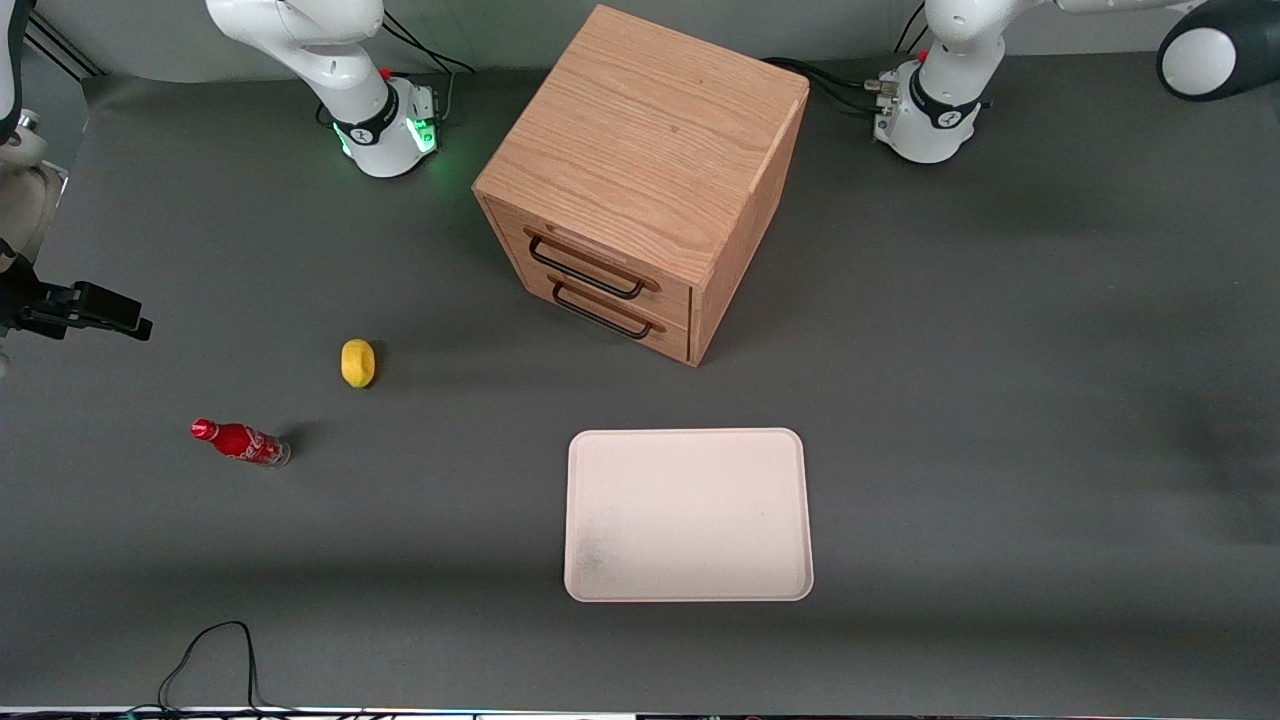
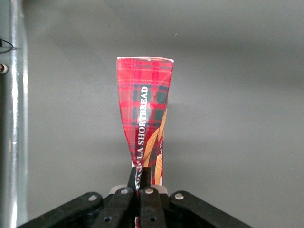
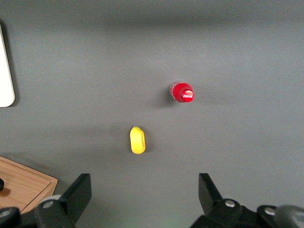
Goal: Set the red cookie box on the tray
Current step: 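Carry the held cookie box with the left gripper over the white tray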
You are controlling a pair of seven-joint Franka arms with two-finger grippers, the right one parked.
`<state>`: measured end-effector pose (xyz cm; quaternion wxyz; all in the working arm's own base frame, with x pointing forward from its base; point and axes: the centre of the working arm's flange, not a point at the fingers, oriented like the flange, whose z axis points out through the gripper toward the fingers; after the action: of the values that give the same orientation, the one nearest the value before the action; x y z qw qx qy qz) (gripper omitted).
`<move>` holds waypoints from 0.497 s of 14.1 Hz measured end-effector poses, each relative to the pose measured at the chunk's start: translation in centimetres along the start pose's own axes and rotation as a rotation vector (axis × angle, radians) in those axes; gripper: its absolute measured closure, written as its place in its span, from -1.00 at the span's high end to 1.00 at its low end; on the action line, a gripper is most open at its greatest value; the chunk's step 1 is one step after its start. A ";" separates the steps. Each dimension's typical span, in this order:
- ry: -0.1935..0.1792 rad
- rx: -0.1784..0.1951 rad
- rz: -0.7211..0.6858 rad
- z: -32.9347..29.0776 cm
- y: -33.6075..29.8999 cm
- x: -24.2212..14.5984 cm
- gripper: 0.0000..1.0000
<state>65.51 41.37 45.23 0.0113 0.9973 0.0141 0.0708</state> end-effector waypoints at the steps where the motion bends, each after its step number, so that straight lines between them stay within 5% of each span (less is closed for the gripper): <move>1: 0.001 0.008 0.004 -2.8 0.4 -0.3 -0.96; 7: -0.001 0.046 0.015 -14.6 2.7 -2.9 -0.96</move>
<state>60.65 38.88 59.32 -0.0123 0.9974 0.0084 0.0699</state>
